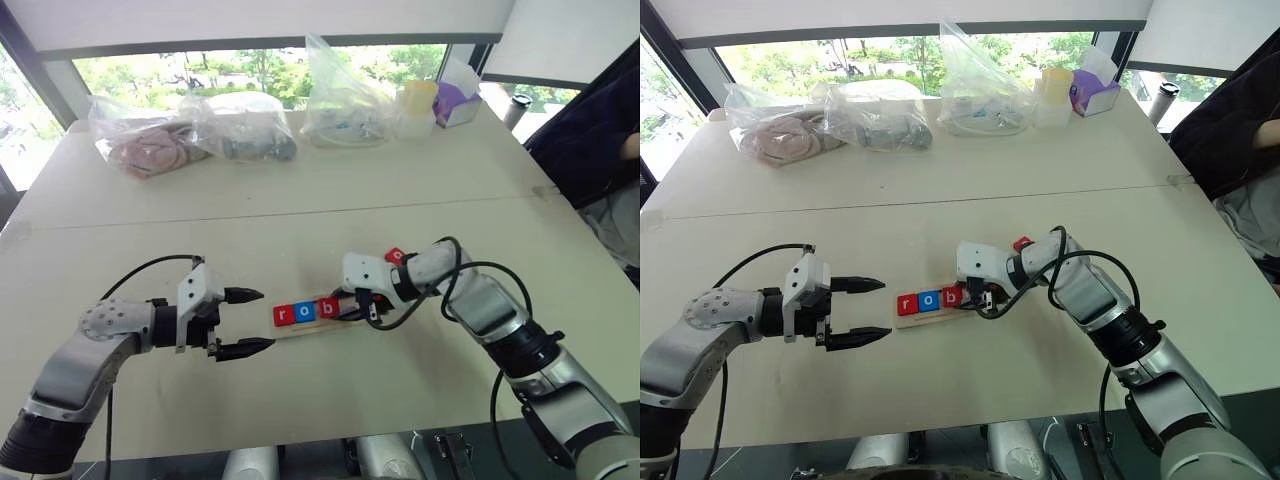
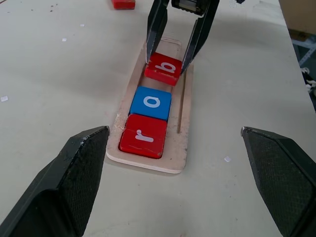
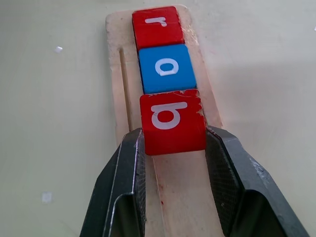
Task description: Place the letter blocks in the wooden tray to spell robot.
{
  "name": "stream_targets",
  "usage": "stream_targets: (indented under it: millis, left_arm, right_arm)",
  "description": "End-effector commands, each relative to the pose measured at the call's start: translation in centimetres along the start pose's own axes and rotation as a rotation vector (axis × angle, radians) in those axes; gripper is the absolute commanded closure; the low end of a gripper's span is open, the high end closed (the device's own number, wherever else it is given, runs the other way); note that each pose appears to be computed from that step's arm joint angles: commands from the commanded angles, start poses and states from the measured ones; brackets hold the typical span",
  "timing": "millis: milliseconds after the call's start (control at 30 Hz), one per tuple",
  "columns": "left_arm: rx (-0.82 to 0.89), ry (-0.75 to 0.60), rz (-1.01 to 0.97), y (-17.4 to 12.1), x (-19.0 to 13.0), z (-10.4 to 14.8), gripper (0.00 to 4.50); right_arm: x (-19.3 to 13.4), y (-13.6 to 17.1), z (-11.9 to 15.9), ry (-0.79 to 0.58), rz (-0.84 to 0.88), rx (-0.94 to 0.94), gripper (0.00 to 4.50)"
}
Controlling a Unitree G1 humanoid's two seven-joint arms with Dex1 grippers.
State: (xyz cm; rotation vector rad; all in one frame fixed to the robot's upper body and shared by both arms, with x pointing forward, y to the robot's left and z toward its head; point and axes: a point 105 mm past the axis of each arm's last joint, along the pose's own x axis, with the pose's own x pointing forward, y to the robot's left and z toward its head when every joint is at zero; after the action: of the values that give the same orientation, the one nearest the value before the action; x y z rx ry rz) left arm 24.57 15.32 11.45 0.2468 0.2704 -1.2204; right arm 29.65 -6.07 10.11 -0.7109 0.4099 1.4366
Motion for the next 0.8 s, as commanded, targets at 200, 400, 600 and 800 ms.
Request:
stream_targets:
  millis: [200,400,600,800]
  left_arm:
    - [0.040,-0.018,-0.005,-0.26,0.04,0.80,0.00]
    - [0.039,-0.021,-0.003,-0.25,0.14,0.84,0.00]
    - [0.040,-0.021,-0.002,-0.15,0.15,0.85,0.00]
    - [0.040,-0.022,-0.001,-0.14,0.19,0.81,0.00]
  right_arm:
    - [0.01,-0.37,1.45,-0.016,-0.013,-0.055,3.37]
    - [0.14,-0.63,1.48,-0.015,-0.025,-0.060,3.37]
    - [0.24,-0.42,1.50,-0.014,-0.012,-0.059,3.37]
    - [0.29,-0.18,1.48,-0.012,-0.002,-0.059,3.37]
